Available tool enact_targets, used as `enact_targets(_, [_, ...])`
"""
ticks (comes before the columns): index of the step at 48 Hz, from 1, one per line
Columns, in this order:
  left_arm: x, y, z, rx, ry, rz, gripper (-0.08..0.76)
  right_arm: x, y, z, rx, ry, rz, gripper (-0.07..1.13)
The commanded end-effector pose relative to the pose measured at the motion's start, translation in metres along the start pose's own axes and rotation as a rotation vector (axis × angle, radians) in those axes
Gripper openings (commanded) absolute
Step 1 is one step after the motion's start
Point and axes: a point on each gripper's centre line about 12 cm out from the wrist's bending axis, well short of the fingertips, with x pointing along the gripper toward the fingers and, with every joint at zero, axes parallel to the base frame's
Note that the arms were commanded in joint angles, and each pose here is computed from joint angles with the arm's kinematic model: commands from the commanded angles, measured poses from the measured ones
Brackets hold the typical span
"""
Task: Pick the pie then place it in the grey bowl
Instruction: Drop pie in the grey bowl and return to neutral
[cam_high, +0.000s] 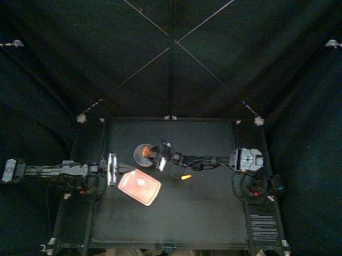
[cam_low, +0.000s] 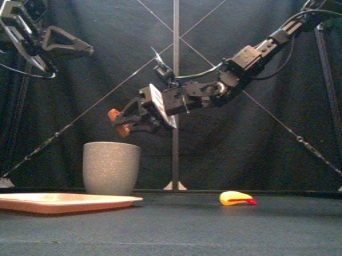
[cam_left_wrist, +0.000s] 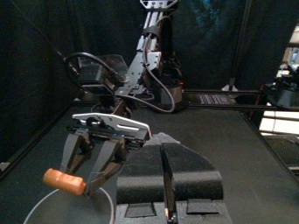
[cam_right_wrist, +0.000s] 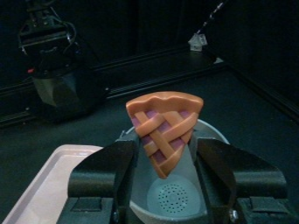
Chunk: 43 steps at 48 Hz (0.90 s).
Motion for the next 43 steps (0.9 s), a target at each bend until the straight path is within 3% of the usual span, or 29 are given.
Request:
enact_targets(1, [0.001,0.000,0.005,0.012,-0.017,0.000,0.003,0.005,0.000,0.021,0.014,-0.045,-0.004,0.79])
enact_targets(14, [0.001,0.001,0.002,0.013,-0.009,0.003,0.003,0.004,0.000,0.022,0.016,-0.037,-0.003,0.94])
enact_targets(32, [0.000,0.001,-0.001,0.013,0.000,0.002,0.003,-0.006,0.004,0.017,0.006,-0.015,0.006,0.94])
enact_targets(43, [-0.001,0.001,-0.005,0.009,0.009,0.004,0.003,-0.042,0.023,0.020,-0.037,0.004,0.063,0.94])
